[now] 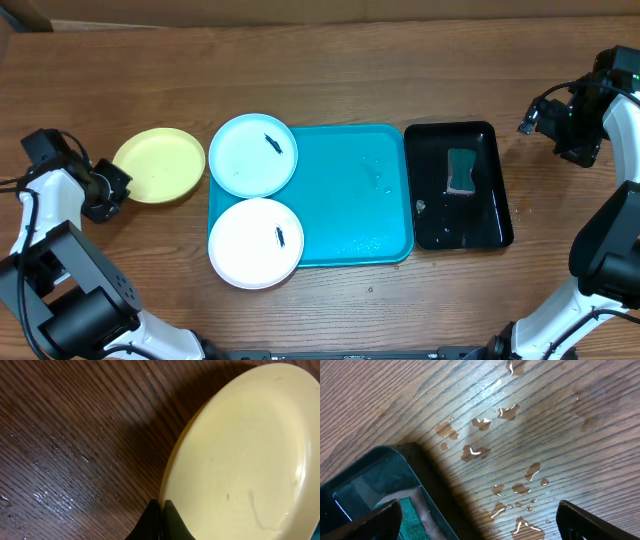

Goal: Clean dirty plates on tray and stack at the side
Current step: 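Move the left gripper to the upper white plate rim and grip it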

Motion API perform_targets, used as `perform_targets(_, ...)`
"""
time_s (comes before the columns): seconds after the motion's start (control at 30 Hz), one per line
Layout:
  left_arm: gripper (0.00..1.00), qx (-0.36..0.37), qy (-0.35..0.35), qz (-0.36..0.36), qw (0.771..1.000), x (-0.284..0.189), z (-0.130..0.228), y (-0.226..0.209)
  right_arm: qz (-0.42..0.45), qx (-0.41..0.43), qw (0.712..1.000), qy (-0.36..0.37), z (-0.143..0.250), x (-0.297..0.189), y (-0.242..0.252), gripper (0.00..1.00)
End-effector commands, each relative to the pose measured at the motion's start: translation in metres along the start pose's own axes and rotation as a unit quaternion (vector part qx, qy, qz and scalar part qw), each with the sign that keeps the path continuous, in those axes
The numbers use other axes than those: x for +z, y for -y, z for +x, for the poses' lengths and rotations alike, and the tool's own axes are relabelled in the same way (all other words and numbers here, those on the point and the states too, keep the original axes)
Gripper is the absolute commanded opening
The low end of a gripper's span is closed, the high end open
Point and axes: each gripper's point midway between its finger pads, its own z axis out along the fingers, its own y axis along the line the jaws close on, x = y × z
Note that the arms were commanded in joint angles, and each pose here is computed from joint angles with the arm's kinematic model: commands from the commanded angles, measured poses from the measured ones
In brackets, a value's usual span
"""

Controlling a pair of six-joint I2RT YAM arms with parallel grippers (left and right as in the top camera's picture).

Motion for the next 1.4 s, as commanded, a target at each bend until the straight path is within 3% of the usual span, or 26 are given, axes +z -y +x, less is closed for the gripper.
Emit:
perform_targets(0.0,0.04,0.013,0.003,0.003,1.000,-0.003,0.003,0.006,-0.005,-0.003,1.000,0.025,-0.008,-0.017,-0.005,1.00)
perform_targets(0.17,0.04,0.020,0.008,-0.018,1.000,-0.003,0.003,0.004,-0.005,-0.003,1.000,0.025,-0.008,-0.017,-0.005,1.00)
perform_targets(0.23,0.16,0.021,0.008,-0.021,1.000,-0.003,0.004,0.004,-0.005,-0.003,1.000,0.025,-0.008,-0.017,-0.005,1.00)
perform_targets(0.3,0.44,0.021,0.005,-0.015,1.000,-0.002,0.005,0.005,-0.006,-0.003,1.000,0.025,-0.008,-0.017,-0.005,1.00)
perform_targets(0.43,0.56,0.043,-0.016,0.046,0.998,-0.005,0.011,0.027,-0.005,-0.003,1.000,0.025,-0.008,-0.017,-0.005,1.00)
perform_targets(0.6,0.55,0.082,-0.041,0.142,0.986,-0.032,0.011,0.070,-0.005,-0.003,1.000,0.025,-0.008,-0.017,-0.005,1.00)
perform_targets(0.9,0.09,0.207,-0.039,0.137,0.968,-0.066,0.029,0.137,-0.005,-0.003,1.000,0.025,-0.008,-0.017,-0.005,1.00)
perform_targets(0.97,0.10,0.233,-0.037,0.118,0.965,-0.061,0.040,0.146,-0.006,-0.003,1.000,0.025,-0.008,-0.017,-0.005,1.00)
perform_targets(1.07,0.31,0.267,-0.022,0.080,0.960,-0.053,0.051,0.153,-0.005,-0.003,1.000,0.025,-0.008,-0.017,-0.005,1.00)
perform_targets(1.1,0.33,0.278,-0.014,0.070,0.958,-0.050,0.053,0.157,-0.006,-0.003,1.000,0.025,-0.008,-0.017,-0.005,1.00)
perform_targets(1.37,0.33,0.327,0.030,0.040,0.944,-0.036,0.064,0.176,-0.005,-0.003,1.000,0.025,-0.008,-0.017,-0.005,1.00)
